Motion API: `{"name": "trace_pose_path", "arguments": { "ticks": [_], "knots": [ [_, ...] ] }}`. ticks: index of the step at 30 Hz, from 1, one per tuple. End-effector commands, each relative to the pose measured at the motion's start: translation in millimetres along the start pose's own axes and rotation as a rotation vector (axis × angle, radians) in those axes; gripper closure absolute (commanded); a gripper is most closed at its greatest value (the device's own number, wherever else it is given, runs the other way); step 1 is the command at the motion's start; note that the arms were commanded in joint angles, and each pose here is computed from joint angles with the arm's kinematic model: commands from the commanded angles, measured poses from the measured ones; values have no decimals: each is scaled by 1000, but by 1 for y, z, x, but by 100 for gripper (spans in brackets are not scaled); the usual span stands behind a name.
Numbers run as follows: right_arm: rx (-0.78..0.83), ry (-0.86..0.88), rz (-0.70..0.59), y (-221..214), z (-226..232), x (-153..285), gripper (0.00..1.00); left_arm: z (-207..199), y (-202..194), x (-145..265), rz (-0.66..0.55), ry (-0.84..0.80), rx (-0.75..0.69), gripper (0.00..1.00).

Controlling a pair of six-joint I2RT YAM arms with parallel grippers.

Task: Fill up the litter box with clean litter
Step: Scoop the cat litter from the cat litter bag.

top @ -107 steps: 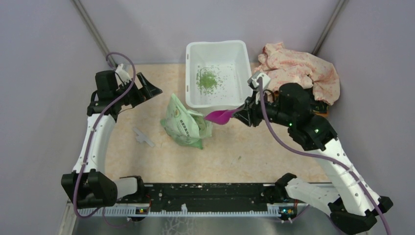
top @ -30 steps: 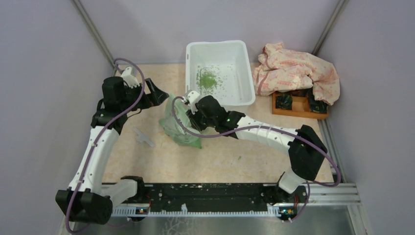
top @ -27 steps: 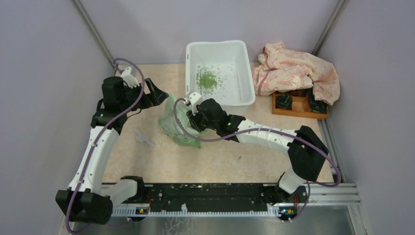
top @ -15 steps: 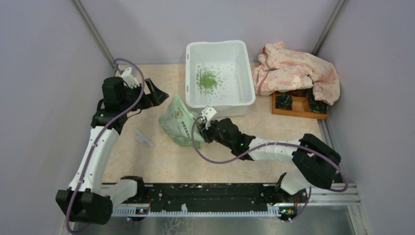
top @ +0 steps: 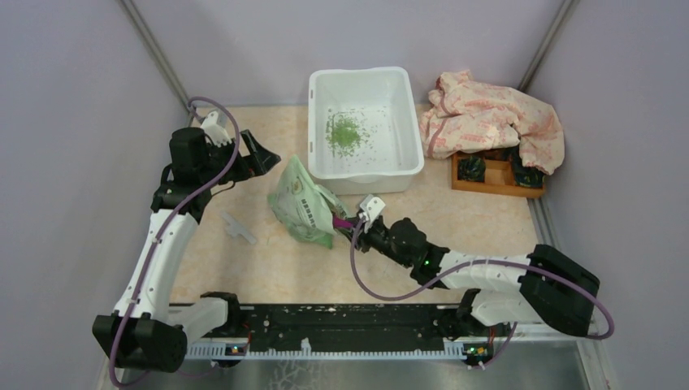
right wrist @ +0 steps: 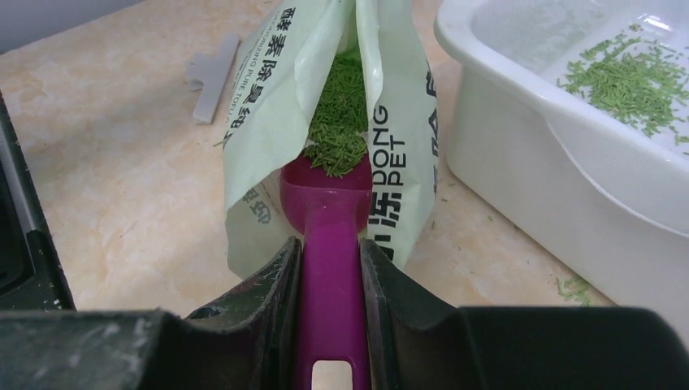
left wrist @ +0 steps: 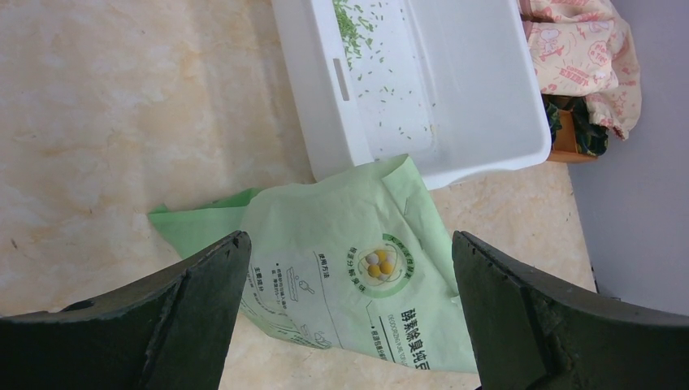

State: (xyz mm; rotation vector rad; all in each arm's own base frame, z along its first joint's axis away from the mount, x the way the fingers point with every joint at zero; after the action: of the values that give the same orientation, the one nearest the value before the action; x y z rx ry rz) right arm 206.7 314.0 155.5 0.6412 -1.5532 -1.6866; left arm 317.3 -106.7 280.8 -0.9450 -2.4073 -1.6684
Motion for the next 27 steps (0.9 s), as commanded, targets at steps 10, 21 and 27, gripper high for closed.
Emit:
{"name": "trace_pose_path", "arguments": {
  "ticks": [10, 21, 27],
  "knots": [
    [12, -24, -132, 36, -4, 42, 100, -5, 10, 7, -27, -13, -13, 1],
    [-16, -34, -188, 44, -5, 40, 100, -9, 12, 11, -30, -18, -14, 1],
    [-5, -52, -221, 60, -9, 59, 100, -9, 11, 9, -28, -27, -6, 1]
  ]
}}
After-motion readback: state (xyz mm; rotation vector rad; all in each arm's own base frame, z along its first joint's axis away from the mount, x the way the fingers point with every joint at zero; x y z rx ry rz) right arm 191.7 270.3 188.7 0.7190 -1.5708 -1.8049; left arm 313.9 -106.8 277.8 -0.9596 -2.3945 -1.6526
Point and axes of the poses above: each gripper's point midway between its finger pads, its own x axis back along the fingers, its own z axis along the line the jaws close on, y = z × x, the point moved 1 cm from there along x, back along the fingers, and after that the axes turned 7 degrees about -x, right-handed, at the moved point
